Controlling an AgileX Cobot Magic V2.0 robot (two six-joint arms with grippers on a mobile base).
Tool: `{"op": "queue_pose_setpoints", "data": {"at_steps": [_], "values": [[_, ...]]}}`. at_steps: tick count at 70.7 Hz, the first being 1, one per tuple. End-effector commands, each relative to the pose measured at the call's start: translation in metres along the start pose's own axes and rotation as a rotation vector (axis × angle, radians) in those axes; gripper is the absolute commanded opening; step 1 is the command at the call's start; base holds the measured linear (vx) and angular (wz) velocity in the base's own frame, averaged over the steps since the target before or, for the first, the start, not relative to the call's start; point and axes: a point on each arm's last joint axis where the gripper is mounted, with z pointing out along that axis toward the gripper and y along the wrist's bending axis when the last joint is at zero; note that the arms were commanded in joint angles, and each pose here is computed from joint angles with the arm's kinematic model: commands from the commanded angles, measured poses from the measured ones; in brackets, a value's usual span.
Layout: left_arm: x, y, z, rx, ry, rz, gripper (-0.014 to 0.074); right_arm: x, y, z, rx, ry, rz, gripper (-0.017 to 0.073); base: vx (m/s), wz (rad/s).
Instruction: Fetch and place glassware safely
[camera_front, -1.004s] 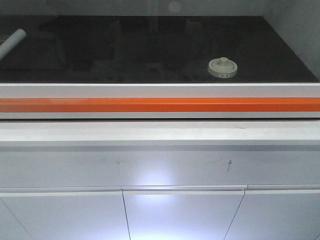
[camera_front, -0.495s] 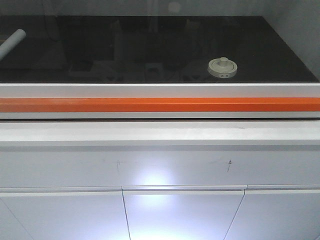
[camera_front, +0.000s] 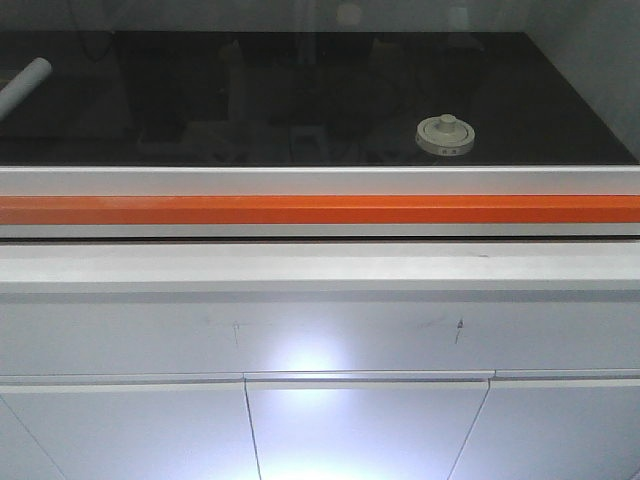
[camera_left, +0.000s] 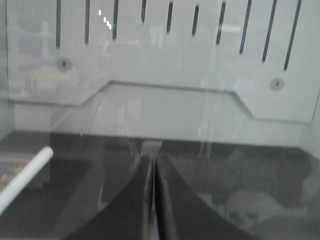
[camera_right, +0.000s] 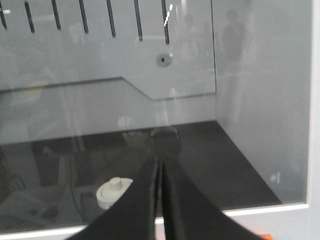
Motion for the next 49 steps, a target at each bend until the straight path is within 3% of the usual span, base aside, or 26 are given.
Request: {"op": "queue_pose_setpoints", "data": {"at_steps": [1, 7, 16, 24, 36, 49], "values": [[-0.013, -0.002, 0.006, 0.012, -0.082, -0.014, -0.0007, -0.015, 0.001, 0.007, -0.014, -0.099, -0.004, -0.0003, 0.00, 0.00], [-0.009, -0.002, 0.012, 0.009, -0.064, 0.017, -0.0007, -0.014, 0.001, 0.009, -0.014, -0.097, -0.001, -0.0003, 0.00, 0.00], [-0.003, -0.001, 0.016, 0.004, -0.019, 0.126, -0.0007, -0.014, 0.001, 0.009, -0.015, -0.096, -0.008, -0.0003, 0.00, 0.00], [-0.004, -0.001, 0.016, 0.003, -0.027, 0.172, -0.0007, -0.013, 0.002, 0.008, -0.019, -0.100, -0.057, -0.0003, 0.00, 0.00], [0.001, -0.001, 0.015, 0.004, -0.035, 0.172, -0.0007, 0.004, 0.002, 0.007, -0.041, -0.145, -0.059, -0.0001, 0.00, 0.00], [0.034, 0.003, 0.009, 0.001, -0.110, 0.168, -0.0007, 0.041, 0.004, 0.000, -0.087, -0.161, -0.096, -0.0001, 0.00, 0.00]]}}
